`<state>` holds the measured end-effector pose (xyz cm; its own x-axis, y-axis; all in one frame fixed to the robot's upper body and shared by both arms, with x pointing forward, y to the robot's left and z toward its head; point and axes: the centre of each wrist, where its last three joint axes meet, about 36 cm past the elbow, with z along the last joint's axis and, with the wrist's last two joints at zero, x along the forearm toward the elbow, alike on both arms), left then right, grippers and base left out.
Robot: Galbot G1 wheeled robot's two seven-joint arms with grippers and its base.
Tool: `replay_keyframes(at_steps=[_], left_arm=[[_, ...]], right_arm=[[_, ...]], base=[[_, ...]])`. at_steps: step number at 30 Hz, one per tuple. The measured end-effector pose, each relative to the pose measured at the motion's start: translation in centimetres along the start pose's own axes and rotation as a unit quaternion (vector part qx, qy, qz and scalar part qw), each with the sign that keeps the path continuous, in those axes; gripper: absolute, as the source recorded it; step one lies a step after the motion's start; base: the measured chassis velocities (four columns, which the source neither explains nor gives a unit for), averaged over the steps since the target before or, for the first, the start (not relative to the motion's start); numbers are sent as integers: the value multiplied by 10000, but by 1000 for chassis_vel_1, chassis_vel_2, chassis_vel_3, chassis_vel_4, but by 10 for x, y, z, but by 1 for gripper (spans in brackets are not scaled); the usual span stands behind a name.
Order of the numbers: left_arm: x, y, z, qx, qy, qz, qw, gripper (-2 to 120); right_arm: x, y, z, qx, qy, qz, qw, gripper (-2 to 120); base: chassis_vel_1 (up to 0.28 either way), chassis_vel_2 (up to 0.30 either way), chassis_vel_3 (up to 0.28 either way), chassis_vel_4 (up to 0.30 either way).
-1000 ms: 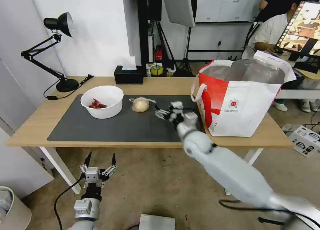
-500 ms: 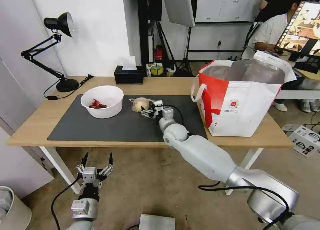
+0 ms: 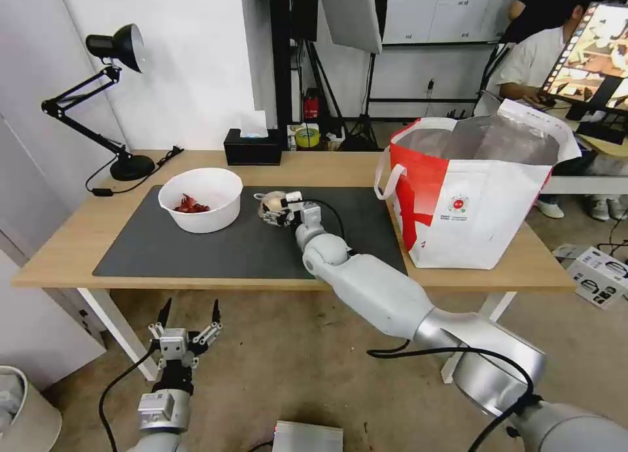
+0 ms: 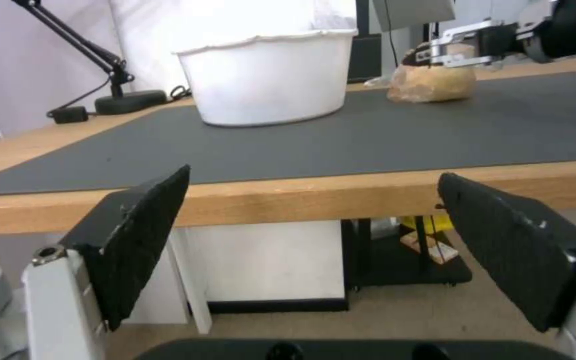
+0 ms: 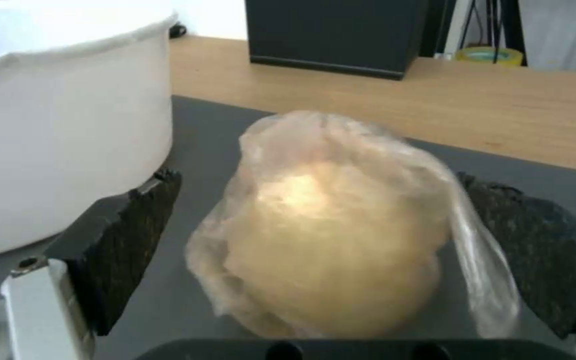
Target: Pick up the trash from the table and place it into the takeout bag.
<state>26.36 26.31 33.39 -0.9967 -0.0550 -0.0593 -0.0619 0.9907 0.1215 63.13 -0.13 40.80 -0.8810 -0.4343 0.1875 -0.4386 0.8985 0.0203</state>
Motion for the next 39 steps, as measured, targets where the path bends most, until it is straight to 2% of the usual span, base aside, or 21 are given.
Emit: replay_keyframes(at_steps=[5,8,11,12,16,18,20,21,24,26,28,29,32,39], left_arm=[[2,1,-1,-5,-2,-5,10000,100],[4,1,-2,-11,-2,-14,10000,100],[7,3,-1,-23,6,-24,10000,100],[7,3,-1,-23,6,-24,10000,100],[8,3,-1,-31,3,-21,10000,100],[8,3,-1,-30,3,-20,10000,100],[8,2,-1,-24,-1,-14,10000,100],[8,2,-1,-24,-1,-14,10000,100],[7,1,-1,-7,-13,-7,10000,100],[7,0,-1,-1,-12,-6,10000,100],[6,0,1,7,0,-5,10000,100],[6,0,1,7,0,-5,10000,100],[5,-2,1,21,-6,0,10000,100],[4,0,3,4,4,-3,10000,100]], right_arm=[[-11,8,4,26,155,34,9999,99],[-14,9,9,74,236,86,9997,92],[-17,9,14,137,298,140,9994,78],[-17,9,14,137,298,140,9994,78],[-18,6,17,171,335,187,9991,61],[-18,6,17,172,336,188,9991,59],[-17,5,18,171,342,197,9991,50],[-17,5,18,171,342,197,9991,50],[-14,1,21,167,346,197,9991,31],[-12,0,22,166,348,197,9991,28],[-9,-4,25,167,346,197,9991,18],[-9,-4,25,167,346,197,9991,18],[-4,-10,27,173,339,210,9991,7],[9,-17,29,159,265,254,9992,7]], base=[[0,0,0,0],[0,0,0,0],[0,0,0,0],[0,0,0,0],[0,0,0,0],[0,0,0,0],[0,0,0,0],[0,0,0,0],[0,0,0,0],[0,0,0,0],[0,0,0,0],[0,0,0,0],[0,0,0,0],[0,0,0,0]])
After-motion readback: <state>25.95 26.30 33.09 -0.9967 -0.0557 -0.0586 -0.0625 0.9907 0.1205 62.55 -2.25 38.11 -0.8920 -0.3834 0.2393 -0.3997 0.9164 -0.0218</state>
